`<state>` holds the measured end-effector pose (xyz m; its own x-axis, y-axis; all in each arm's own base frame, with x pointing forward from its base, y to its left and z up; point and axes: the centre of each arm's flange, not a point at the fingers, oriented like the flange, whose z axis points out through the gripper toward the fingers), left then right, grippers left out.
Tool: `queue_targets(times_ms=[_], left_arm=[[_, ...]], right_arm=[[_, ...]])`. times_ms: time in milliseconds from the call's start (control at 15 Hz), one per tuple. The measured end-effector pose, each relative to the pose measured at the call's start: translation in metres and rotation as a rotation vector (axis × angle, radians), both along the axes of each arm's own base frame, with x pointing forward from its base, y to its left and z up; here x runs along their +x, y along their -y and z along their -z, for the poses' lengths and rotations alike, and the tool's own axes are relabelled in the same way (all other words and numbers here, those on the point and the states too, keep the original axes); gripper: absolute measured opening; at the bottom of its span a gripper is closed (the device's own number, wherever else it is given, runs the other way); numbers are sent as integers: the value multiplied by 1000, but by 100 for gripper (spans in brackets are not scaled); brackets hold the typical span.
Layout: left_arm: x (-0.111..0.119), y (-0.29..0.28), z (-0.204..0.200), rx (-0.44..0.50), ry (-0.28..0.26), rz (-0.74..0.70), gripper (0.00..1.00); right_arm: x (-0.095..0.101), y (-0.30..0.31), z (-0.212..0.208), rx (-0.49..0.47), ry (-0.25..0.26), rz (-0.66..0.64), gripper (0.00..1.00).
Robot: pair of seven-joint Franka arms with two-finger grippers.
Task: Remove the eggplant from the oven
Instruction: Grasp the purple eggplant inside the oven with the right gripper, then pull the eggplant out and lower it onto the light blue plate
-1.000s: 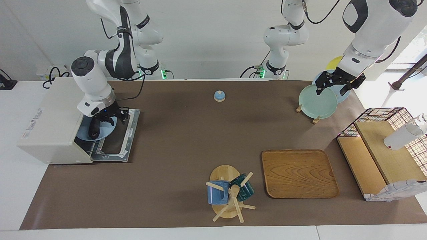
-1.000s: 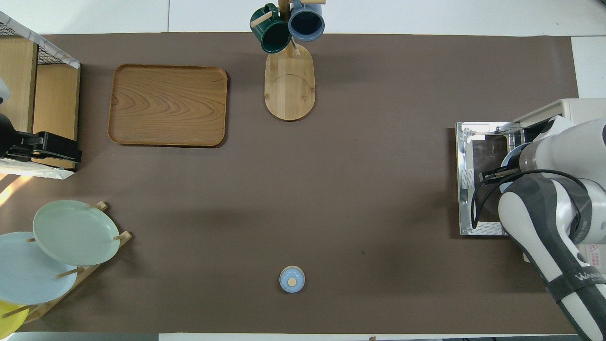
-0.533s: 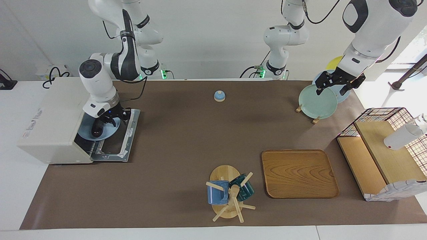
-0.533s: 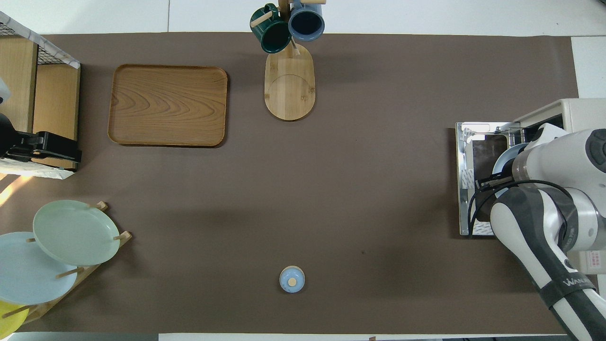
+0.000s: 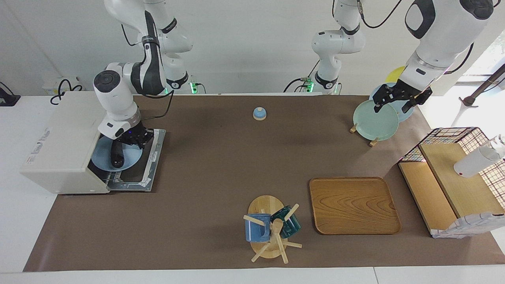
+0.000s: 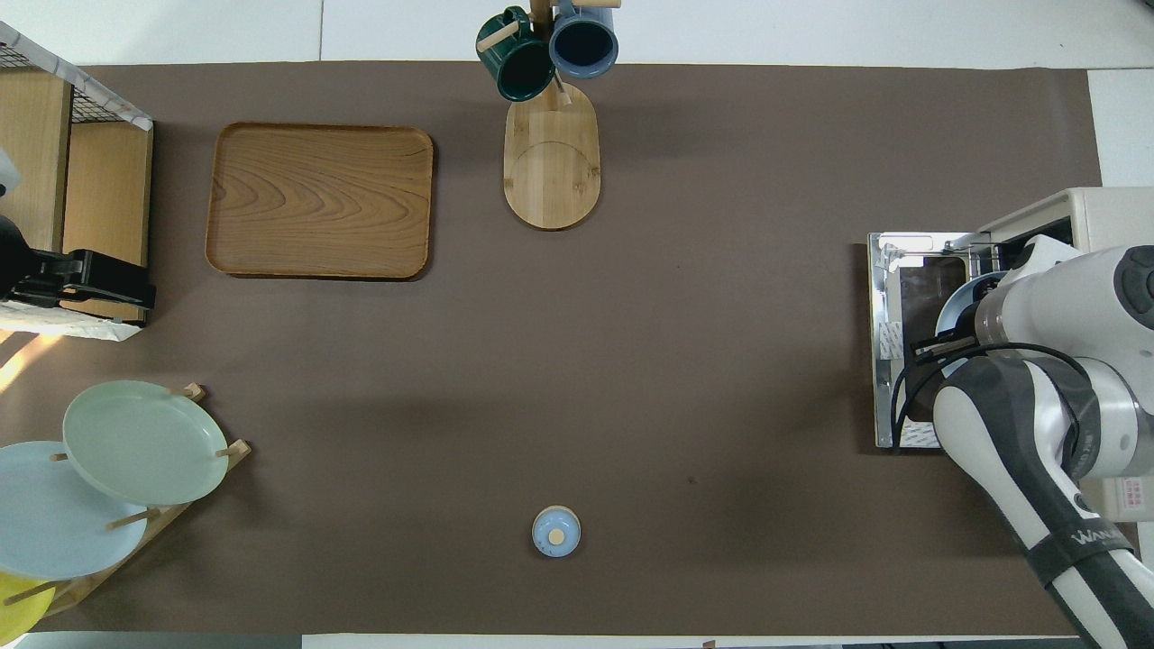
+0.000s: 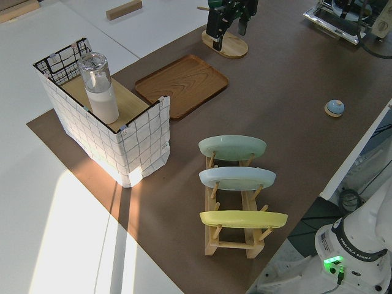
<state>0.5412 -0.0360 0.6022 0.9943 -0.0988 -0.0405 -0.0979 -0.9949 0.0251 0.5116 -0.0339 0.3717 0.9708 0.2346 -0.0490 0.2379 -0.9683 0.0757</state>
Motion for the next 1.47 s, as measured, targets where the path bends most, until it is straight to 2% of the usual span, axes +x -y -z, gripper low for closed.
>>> queue_targets(times_ms=[200,333,467,533,667,800,933,1133,1333,1467], left_arm=[[0,0,0,0,1,-1,100],[0,0,0,0,1,-3,100],[0,0,0,0,1,-4,100],[0,0,0,0,1,-3,100],[0,1,0,0,1,-3,100],[0,1,0,0,0,-3,100],[0,1,0,0,2,-4,100],[1,1,-1,0,12,-6,100],[3,0,0,-1,21,-8,100],[3,0,0,-1,24,-9,100]], right_arm=[[3,-8,-13,-7,-23,-21,4],[17,-43,-42,-17,-48,-44,3],[31,-116,-78,-32,-34,-31,3],[32,-164,-90,-36,-12,-23,3],[18,-265,-101,-37,32,15,3],[5,-343,-94,-35,57,57,3],[3,-395,-77,-44,60,85,3],[-4,-469,-27,-74,52,110,3],[5,-500,12,-27,100,105,3],[4,-510,30,-20,104,91,3]])
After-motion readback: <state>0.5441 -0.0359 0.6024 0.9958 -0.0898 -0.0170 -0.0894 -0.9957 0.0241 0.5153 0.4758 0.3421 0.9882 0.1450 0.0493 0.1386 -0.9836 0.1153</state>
